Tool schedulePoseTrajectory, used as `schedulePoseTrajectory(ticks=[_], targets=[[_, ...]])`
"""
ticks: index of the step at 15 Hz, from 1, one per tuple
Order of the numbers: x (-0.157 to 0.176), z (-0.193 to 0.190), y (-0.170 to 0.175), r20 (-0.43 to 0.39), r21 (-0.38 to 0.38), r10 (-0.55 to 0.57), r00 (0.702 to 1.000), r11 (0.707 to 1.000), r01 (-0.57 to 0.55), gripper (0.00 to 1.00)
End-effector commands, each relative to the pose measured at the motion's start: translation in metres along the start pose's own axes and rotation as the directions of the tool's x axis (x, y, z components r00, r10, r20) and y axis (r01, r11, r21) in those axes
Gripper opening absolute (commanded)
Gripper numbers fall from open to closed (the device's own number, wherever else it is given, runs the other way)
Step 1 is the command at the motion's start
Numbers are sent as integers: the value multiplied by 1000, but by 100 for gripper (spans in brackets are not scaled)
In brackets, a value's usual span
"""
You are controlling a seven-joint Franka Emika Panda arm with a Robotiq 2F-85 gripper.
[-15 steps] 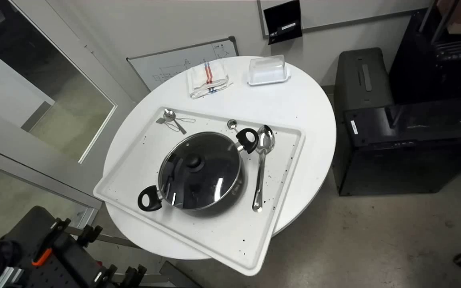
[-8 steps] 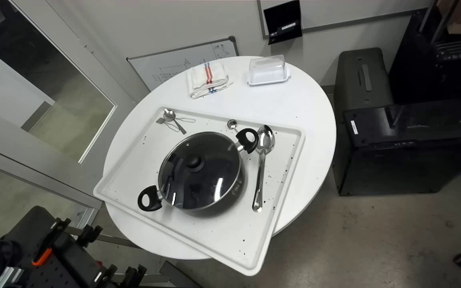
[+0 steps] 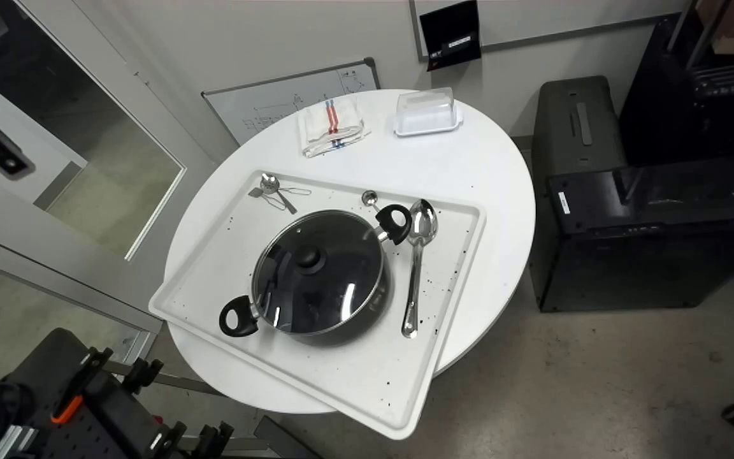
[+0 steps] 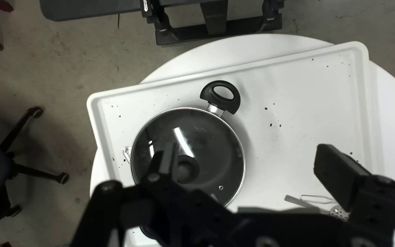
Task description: Remove the glass lid from the black pot and put it on the white tray
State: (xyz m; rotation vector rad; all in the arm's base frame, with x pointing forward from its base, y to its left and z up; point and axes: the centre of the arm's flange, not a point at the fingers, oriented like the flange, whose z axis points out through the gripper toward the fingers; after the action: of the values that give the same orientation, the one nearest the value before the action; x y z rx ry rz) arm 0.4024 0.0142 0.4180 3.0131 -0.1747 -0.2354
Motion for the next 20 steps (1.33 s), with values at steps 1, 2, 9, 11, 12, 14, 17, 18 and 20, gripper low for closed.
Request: schedulePoseTrajectory(ticks=[1,2,9,11,12,14,17,18,20], targets=[[25,20,13,3,66,-18,1000,998,18,100],[33,27,18,-7,78,-18,1000,997,18,100],[73,63,48,-58,126,-35,998,991,42,100],[82,76,56,-62,129,-42,997,990,49,100],[87,84,60,-57,133,-44,997,990,52,100],[97,100,67,-65,126,-44,997,991,52,100],[111,121,73,-72,118,-41,997,992,50,100],[115,130,75,-73,116,-41,997,992,49,100],[122,147,75,-81,106,-39,996,993,47,100]])
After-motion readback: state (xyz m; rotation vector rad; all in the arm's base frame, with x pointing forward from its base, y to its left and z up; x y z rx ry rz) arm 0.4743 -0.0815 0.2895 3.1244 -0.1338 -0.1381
